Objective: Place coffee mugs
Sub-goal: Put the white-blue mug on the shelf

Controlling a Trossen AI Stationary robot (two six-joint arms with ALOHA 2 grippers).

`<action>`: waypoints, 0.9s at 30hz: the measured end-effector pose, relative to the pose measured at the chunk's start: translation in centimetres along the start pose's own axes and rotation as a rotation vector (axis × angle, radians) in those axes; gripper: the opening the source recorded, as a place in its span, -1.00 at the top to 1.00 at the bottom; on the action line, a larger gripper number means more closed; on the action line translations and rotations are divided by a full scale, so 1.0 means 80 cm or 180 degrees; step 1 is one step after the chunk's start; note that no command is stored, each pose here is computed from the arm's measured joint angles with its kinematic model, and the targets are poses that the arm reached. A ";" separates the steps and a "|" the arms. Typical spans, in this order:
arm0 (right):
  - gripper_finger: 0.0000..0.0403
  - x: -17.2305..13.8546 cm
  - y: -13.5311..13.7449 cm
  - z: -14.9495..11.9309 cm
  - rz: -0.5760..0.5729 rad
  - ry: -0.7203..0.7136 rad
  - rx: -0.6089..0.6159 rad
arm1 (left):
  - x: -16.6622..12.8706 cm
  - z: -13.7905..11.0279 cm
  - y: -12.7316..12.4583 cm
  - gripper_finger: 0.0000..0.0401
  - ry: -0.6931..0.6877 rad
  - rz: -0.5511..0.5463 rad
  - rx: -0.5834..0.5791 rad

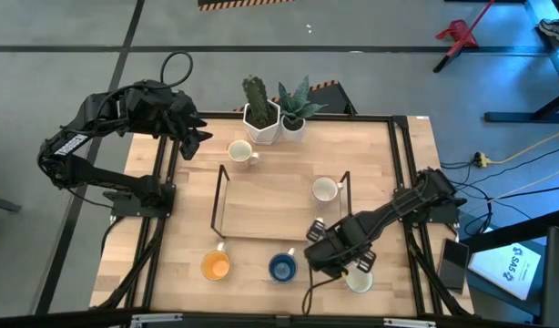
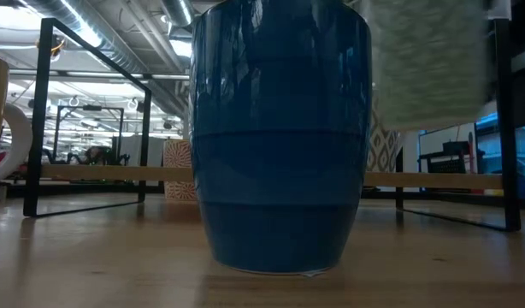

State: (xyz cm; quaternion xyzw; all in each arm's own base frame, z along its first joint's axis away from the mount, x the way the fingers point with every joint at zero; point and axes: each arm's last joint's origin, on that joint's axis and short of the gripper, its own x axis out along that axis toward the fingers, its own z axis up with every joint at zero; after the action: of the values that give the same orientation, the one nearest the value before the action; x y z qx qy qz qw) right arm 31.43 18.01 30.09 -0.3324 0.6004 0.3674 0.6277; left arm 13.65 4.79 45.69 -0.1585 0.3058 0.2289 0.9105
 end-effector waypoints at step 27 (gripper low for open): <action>1.00 0.022 -0.025 -0.013 0.0015 -0.0311 0.3156 | 0.000 0.000 0.000 0.03 -0.0007 -0.0001 0.0185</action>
State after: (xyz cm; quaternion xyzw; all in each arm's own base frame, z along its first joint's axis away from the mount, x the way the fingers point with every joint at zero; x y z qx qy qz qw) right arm 32.64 16.25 28.24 0.0252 0.6735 0.0543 0.7368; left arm 13.66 4.80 45.71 -0.1317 0.3114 0.2200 0.9151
